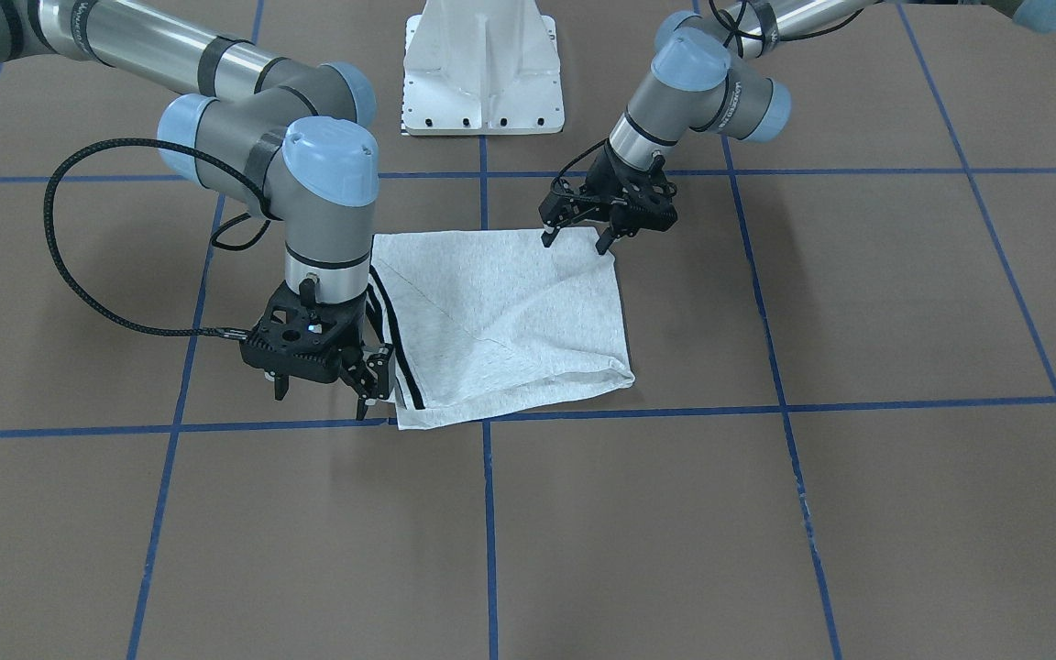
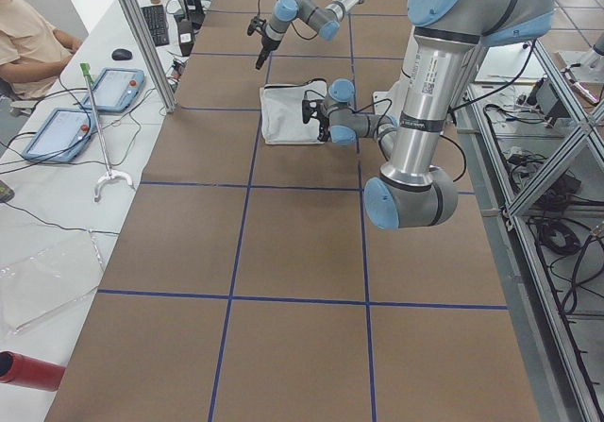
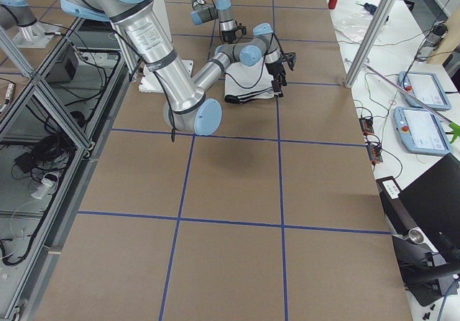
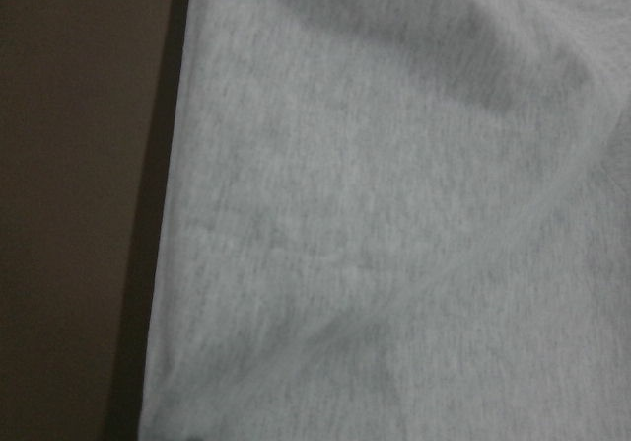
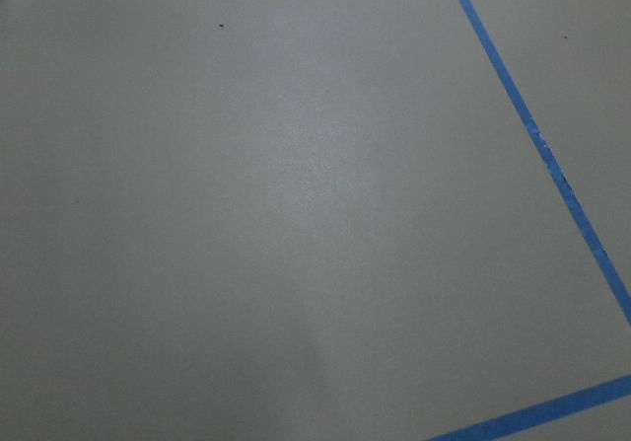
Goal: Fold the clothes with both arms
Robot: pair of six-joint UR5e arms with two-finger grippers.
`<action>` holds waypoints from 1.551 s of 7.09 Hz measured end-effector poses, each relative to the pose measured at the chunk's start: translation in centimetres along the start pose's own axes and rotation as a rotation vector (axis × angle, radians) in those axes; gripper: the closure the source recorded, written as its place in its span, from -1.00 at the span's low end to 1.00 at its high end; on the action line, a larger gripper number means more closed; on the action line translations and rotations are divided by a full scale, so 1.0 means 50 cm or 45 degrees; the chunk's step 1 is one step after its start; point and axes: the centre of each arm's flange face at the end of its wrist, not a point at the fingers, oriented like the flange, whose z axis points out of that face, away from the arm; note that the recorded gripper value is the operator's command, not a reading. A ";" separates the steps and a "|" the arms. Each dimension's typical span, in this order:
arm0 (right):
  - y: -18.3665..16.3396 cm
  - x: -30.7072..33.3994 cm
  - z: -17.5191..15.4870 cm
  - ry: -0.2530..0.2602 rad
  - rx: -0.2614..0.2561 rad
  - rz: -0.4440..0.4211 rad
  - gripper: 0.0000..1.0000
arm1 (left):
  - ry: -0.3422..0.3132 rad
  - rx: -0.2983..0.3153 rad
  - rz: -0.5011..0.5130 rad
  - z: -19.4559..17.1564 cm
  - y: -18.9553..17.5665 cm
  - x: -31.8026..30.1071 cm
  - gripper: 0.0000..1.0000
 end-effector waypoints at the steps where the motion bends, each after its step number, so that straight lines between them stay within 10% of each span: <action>1: 0.000 0.000 0.000 -0.006 0.000 -0.001 -1.00 | 0.003 0.000 0.001 -0.003 0.000 0.002 -1.00; 5: -0.076 0.097 -0.020 -0.156 -0.198 -0.150 -1.00 | -0.045 0.012 0.175 -0.170 -0.100 -0.002 -1.00; 11: -0.329 0.917 0.034 -0.179 -0.400 -0.753 -1.00 | -0.515 0.001 0.900 -0.702 -0.432 -0.553 -1.00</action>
